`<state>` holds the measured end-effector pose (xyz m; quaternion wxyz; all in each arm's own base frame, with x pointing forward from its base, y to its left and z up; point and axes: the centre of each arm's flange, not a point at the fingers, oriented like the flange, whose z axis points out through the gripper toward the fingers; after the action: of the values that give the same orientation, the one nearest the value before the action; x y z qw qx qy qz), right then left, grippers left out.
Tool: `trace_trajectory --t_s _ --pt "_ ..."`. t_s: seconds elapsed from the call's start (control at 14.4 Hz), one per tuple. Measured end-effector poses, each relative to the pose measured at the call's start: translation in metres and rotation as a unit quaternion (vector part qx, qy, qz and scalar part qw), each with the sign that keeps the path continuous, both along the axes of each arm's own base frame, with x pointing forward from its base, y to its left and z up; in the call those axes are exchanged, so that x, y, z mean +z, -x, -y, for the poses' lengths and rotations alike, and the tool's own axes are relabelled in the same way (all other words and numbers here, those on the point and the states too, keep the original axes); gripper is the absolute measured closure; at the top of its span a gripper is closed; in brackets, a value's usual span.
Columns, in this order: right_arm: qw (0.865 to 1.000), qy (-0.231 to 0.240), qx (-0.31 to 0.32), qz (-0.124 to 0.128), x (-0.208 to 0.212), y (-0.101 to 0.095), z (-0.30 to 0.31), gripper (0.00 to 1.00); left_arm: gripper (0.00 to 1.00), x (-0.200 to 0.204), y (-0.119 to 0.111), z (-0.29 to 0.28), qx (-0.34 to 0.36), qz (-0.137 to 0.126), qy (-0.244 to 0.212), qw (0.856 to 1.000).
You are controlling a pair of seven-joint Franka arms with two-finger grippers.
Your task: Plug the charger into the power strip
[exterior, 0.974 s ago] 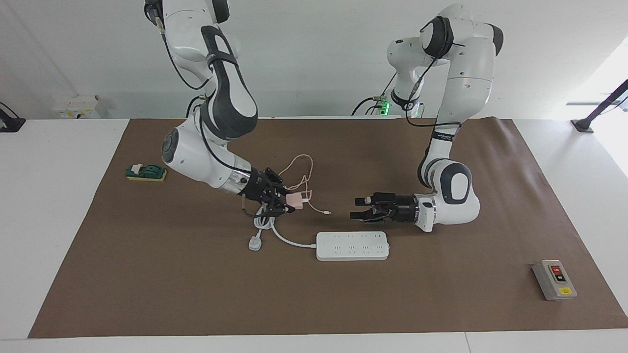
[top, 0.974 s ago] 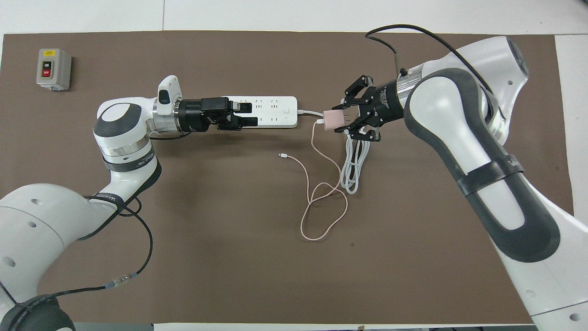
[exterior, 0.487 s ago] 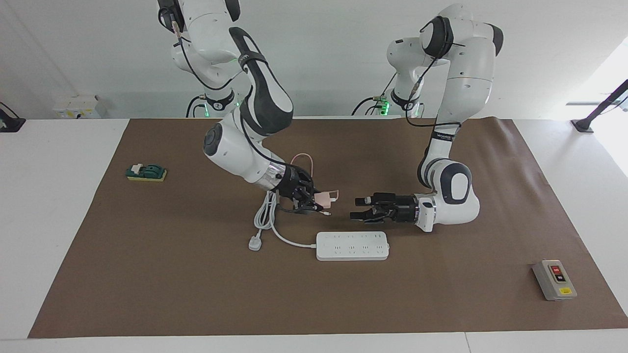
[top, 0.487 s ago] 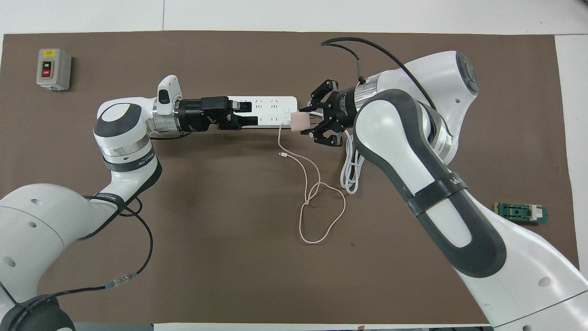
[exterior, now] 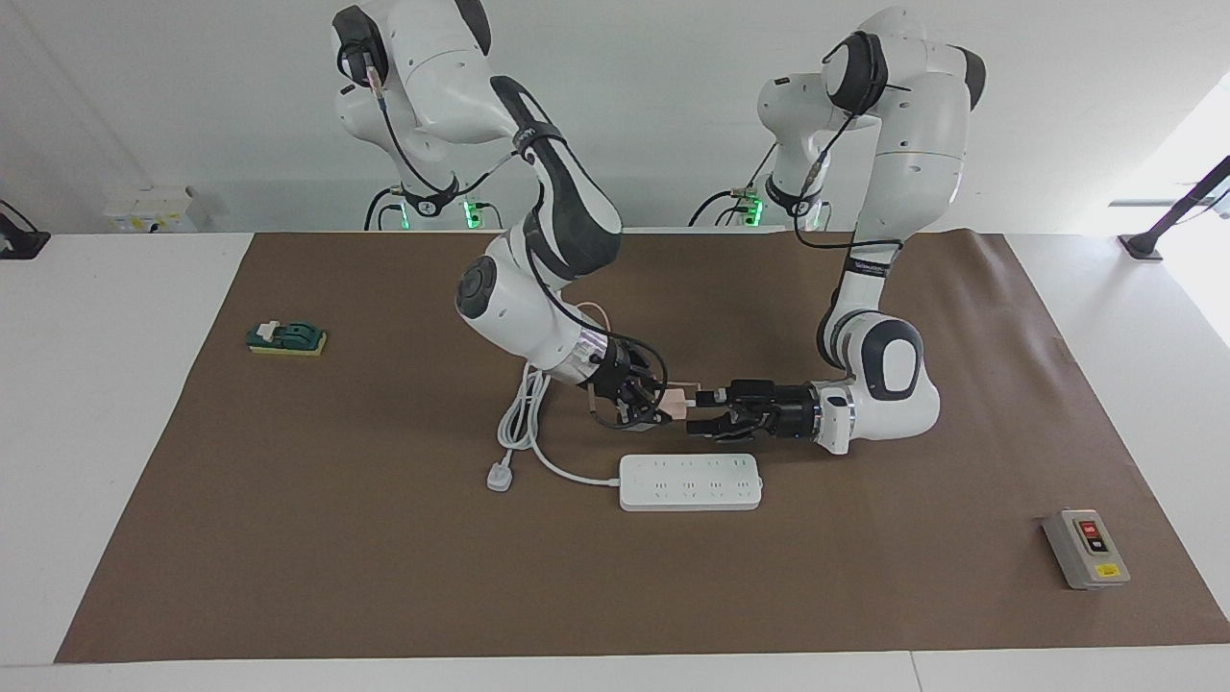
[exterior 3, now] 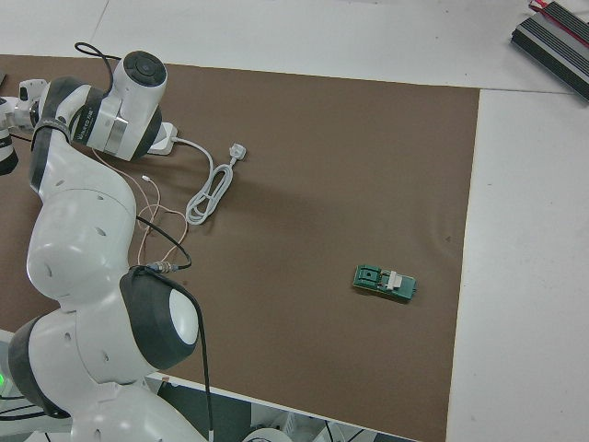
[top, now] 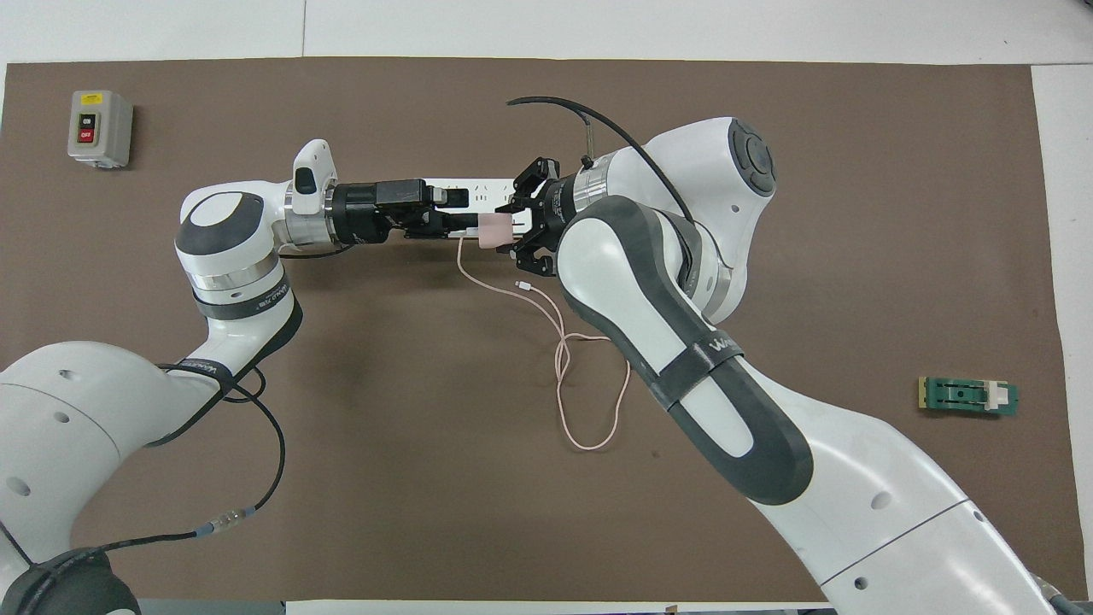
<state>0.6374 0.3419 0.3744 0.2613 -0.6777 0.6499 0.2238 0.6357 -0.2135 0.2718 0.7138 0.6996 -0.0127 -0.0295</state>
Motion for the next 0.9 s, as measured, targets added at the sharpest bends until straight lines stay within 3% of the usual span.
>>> trace_trajectory --t_s 0.35,0.9 --pt "1.000 -0.007 -0.012 0.003 0.002 -0.015 -0.009 0.53 0.01 -0.005 0.003 0.000 0.001 0.006 -0.002 1.000" --pt "1.000 -0.008 -0.003 0.007 -0.005 -0.018 -0.027 0.53 0.04 -0.005 0.003 0.000 0.001 0.008 -0.002 1.000"
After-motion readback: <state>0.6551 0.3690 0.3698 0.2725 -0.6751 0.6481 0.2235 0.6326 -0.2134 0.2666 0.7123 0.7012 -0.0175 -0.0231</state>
